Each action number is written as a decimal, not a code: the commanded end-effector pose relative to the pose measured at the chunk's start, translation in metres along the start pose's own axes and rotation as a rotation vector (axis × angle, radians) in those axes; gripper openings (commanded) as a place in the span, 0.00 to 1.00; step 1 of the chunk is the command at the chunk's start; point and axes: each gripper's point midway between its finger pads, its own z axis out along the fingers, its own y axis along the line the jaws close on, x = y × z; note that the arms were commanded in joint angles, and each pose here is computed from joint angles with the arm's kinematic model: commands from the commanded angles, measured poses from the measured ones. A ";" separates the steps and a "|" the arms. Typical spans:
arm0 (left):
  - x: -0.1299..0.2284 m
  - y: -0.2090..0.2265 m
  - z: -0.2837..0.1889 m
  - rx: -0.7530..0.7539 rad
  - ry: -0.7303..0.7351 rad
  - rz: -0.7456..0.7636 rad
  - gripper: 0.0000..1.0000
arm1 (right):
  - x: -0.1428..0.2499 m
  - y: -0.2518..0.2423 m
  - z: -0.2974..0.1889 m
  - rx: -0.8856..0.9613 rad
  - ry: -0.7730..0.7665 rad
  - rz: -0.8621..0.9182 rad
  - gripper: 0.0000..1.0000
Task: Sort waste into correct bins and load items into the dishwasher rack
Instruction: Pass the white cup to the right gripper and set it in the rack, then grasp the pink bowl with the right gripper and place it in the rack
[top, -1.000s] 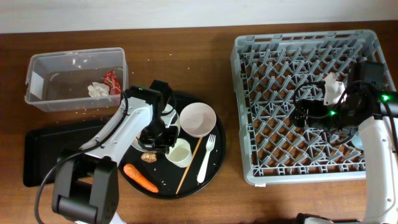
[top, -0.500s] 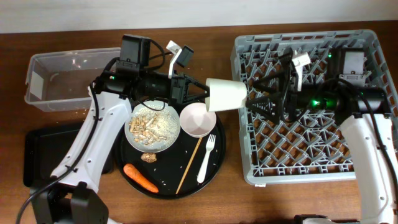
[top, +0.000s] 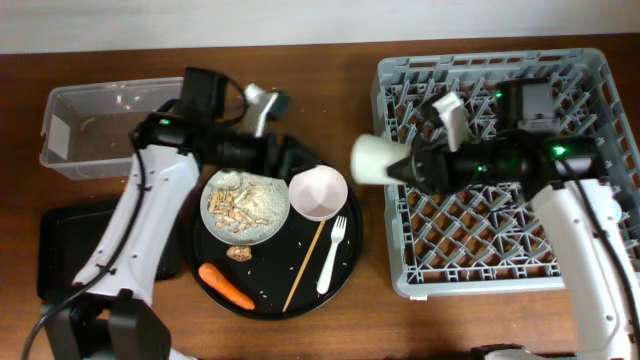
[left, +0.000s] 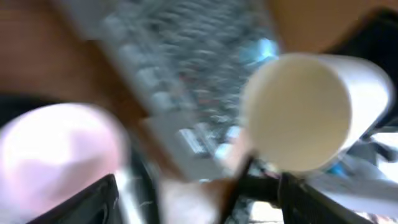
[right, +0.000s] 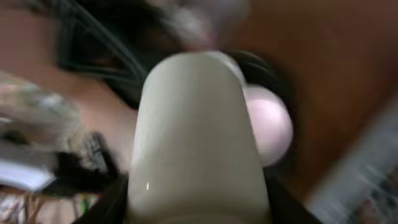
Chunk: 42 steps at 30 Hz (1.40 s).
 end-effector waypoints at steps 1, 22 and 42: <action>0.034 0.108 -0.048 -0.555 0.079 -0.185 0.86 | 0.009 -0.099 -0.085 0.609 0.011 0.249 0.27; 0.033 0.105 -0.050 -0.491 0.061 -0.215 0.99 | 0.029 -0.157 -0.136 0.592 -0.022 0.601 0.99; 0.068 0.162 -0.108 -0.886 0.062 -0.506 0.99 | 0.070 -0.094 0.212 0.569 0.555 0.165 0.27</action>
